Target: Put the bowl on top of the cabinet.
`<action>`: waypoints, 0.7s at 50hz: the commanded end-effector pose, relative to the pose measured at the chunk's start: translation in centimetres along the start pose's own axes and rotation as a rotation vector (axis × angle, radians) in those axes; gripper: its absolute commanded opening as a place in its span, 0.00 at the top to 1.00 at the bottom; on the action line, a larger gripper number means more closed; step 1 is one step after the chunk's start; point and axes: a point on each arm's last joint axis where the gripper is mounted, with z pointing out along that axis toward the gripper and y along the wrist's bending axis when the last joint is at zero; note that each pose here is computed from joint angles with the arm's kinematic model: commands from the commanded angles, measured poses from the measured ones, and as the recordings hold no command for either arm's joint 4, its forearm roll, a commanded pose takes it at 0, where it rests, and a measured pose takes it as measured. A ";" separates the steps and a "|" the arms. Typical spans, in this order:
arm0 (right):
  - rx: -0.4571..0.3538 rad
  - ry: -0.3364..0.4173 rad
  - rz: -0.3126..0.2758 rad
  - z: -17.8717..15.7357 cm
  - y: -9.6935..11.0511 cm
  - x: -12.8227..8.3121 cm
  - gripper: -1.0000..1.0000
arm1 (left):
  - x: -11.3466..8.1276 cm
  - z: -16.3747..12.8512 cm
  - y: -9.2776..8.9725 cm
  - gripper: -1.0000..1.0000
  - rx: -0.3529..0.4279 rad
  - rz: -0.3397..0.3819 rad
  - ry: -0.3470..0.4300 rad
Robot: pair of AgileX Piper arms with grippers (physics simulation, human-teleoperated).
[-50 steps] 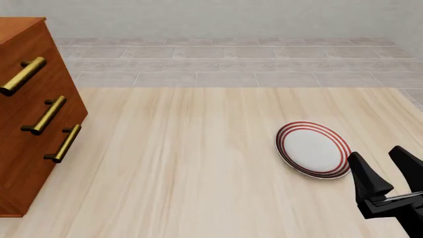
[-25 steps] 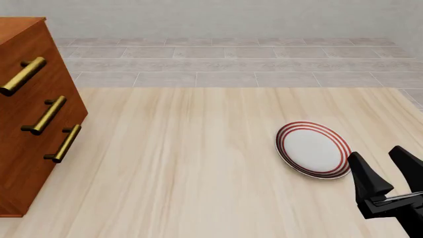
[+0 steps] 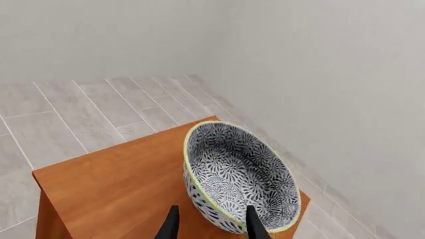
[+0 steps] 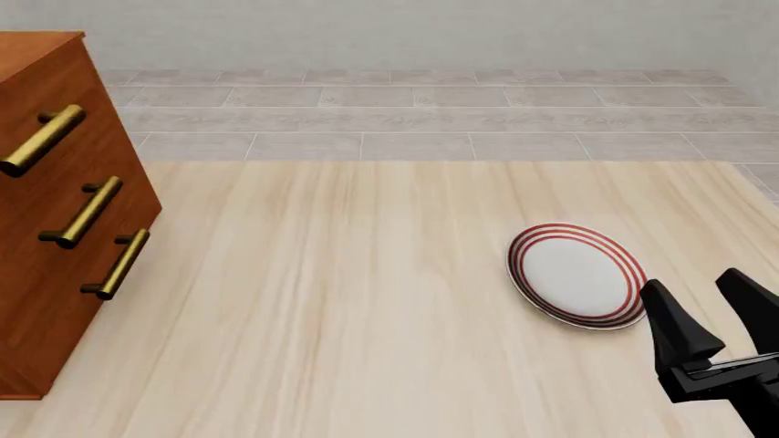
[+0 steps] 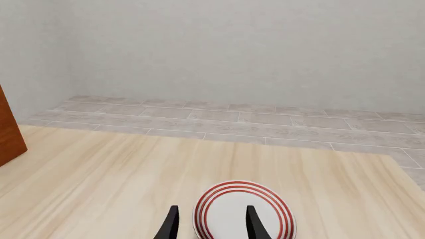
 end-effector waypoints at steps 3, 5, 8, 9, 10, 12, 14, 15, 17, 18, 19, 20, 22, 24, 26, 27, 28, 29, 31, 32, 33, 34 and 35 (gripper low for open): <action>-0.002 0.000 -0.006 -0.1 0.0 0.0 0.00 | -3.0 -2.4 -1.9 0.00 0.086 -0.035 -0.129; -0.002 0.000 -0.006 -0.1 0.0 0.0 0.00 | -3.1 -2.5 -2.0 0.00 0.088 -0.036 -0.130; -0.002 0.000 -0.006 -0.1 0.0 0.0 0.00 | -3.5 -3.2 -2.4 0.00 0.105 -0.034 -0.142; -0.002 0.000 -0.006 -0.1 0.0 0.0 0.00 | -3.2 -3.3 -2.2 0.00 0.108 -0.035 -0.150; -0.002 0.000 -0.006 -0.1 0.0 0.0 0.00 | -3.8 -3.4 -2.6 0.00 0.111 -0.034 -0.150; -0.002 0.000 -0.006 -0.1 0.0 0.0 0.00 | -3.6 -3.7 -2.6 0.00 0.119 -0.032 -0.152; -0.002 0.000 -0.006 -0.1 0.0 0.0 0.00 | -3.8 -3.9 -2.8 0.00 0.125 -0.032 -0.154; -0.002 0.000 -0.006 -0.1 0.0 0.0 0.00 | -4.2 -4.1 -3.0 0.00 0.129 -0.030 -0.156; -0.002 0.000 -0.006 -0.1 0.0 0.0 0.00 | -4.7 -4.6 -3.4 0.00 0.138 -0.030 -0.158; -0.002 0.000 -0.006 -0.1 0.0 0.0 0.00 | -4.8 -4.7 -3.5 0.00 0.143 -0.030 -0.161; -0.002 0.000 -0.006 -0.1 0.0 0.0 0.00 | -4.4 -5.0 -3.5 0.00 0.154 -0.023 -0.163; -0.002 0.000 -0.006 -0.1 0.0 0.0 0.00 | -5.0 -5.4 -3.9 0.00 0.160 -0.019 -0.162; -0.002 0.000 -0.006 -0.1 0.0 0.0 0.00 | -5.2 -5.9 -4.7 0.00 0.185 0.031 -0.147; -0.002 0.000 -0.006 -0.1 0.0 0.0 0.00 | -4.6 -6.1 -4.2 0.00 0.186 0.015 -0.159; -0.002 0.000 -0.006 -0.1 0.0 0.0 0.00 | -4.7 -6.4 -4.4 0.00 0.197 0.022 -0.159; -0.002 0.000 -0.006 -0.1 0.0 0.0 0.00 | -4.7 -6.7 -4.6 0.00 0.204 0.028 -0.156; -0.002 0.000 -0.006 -0.1 0.0 0.0 0.00 | -4.9 -7.0 -4.7 0.00 0.209 0.025 -0.162; -0.002 0.000 -0.006 -0.1 0.0 0.0 0.00 | -5.9 -7.3 -5.1 0.00 0.209 0.025 -0.160; -0.002 0.000 -0.006 -0.1 0.0 0.0 0.00 | -5.9 -7.6 -5.3 0.00 0.218 0.033 -0.157; -0.002 0.001 -0.006 -0.1 0.0 0.0 0.00 | -5.5 -7.6 -5.0 0.00 0.216 0.033 -0.158; -0.002 0.000 -0.006 -0.1 0.0 0.0 0.00 | -5.4 -7.6 -5.0 0.00 0.216 0.033 -0.158; -0.002 0.000 -0.006 -0.1 0.0 0.0 0.00 | -6.5 -8.3 -5.5 0.00 0.221 0.032 -0.155; -0.002 0.000 -0.006 -0.1 0.0 0.0 0.00 | -6.5 -8.3 -5.5 0.00 0.221 0.032 -0.155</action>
